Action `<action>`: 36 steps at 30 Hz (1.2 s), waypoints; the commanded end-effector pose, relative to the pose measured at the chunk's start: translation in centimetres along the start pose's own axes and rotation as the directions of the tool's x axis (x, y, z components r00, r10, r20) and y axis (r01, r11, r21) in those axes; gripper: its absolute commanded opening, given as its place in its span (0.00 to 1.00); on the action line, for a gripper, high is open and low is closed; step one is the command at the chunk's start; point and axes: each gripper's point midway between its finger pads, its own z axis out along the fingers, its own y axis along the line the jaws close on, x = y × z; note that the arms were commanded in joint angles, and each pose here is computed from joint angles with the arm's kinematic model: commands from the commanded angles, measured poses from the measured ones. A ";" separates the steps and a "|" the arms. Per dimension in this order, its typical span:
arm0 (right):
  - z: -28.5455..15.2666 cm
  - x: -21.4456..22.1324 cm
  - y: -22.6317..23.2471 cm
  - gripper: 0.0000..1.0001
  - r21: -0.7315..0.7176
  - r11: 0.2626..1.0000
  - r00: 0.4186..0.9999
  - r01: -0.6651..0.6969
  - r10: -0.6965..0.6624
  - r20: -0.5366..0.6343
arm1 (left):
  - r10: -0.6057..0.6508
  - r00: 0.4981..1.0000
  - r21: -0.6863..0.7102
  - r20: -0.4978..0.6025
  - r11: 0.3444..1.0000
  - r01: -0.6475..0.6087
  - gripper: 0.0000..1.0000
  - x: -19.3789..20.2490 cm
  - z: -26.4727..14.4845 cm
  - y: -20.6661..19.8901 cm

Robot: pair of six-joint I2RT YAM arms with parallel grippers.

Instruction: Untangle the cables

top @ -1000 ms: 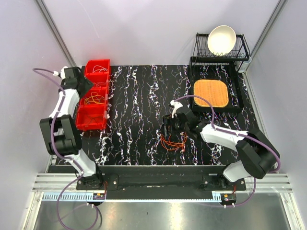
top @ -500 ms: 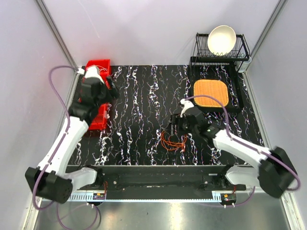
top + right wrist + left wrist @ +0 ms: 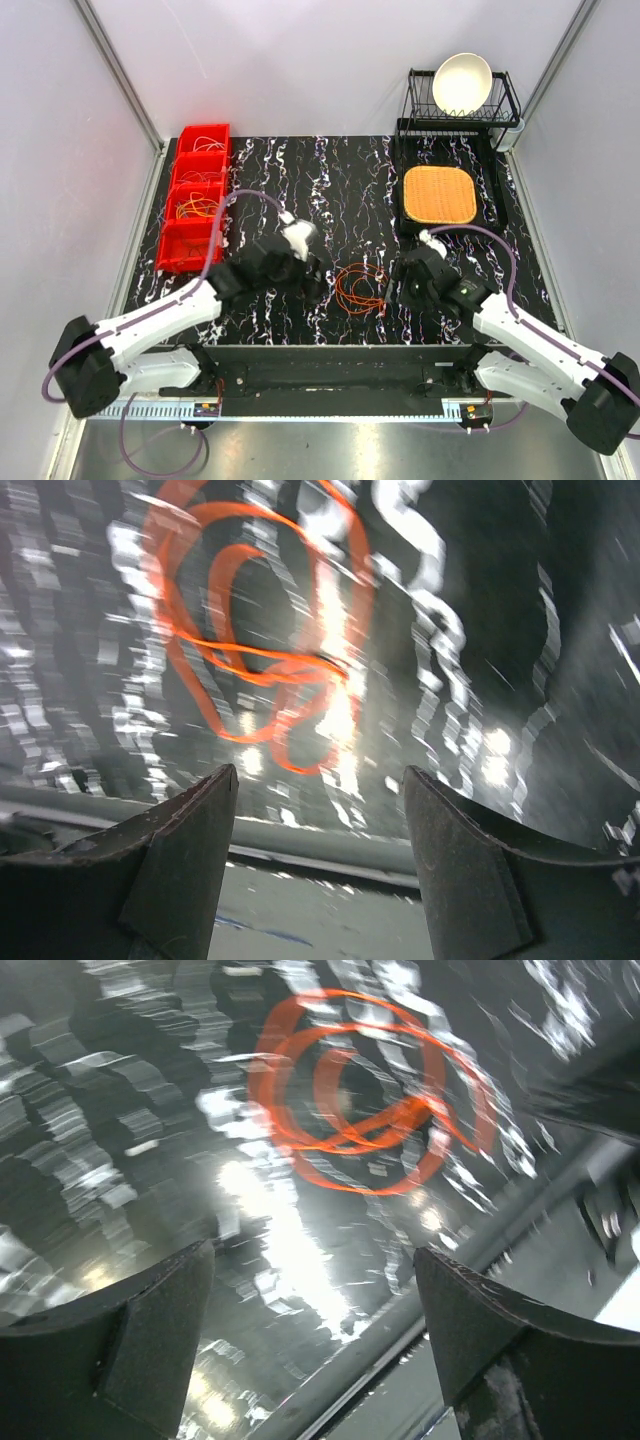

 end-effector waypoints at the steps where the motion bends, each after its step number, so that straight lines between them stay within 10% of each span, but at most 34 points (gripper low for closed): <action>1: -0.1 0.5 -1.7 0.73 0.076 0.991 0.994 -0.112 0.111 0.013 | 0.251 0.965 0.202 0.072 0.944 -0.260 0.86 -0.4 1.7 -7.3; 23: -0.7 -2.0 -2.7 0.75 0.148 0.983 0.988 -0.113 0.094 0.125 | 0.484 0.871 0.297 -0.085 0.847 -0.441 0.73 4.4 12.5 -11.1; 31: -0.5 -1.5 -2.7 0.76 0.145 0.985 0.992 -0.091 0.076 0.104 | 0.482 0.865 0.255 -0.140 0.861 -0.439 0.00 5.3 14.8 -10.3; 36: -0.8 -1.7 -2.9 0.76 0.142 0.985 0.989 -0.100 0.083 0.122 | 0.485 0.867 0.208 -0.116 0.865 -0.457 0.00 3.0 13.7 -10.2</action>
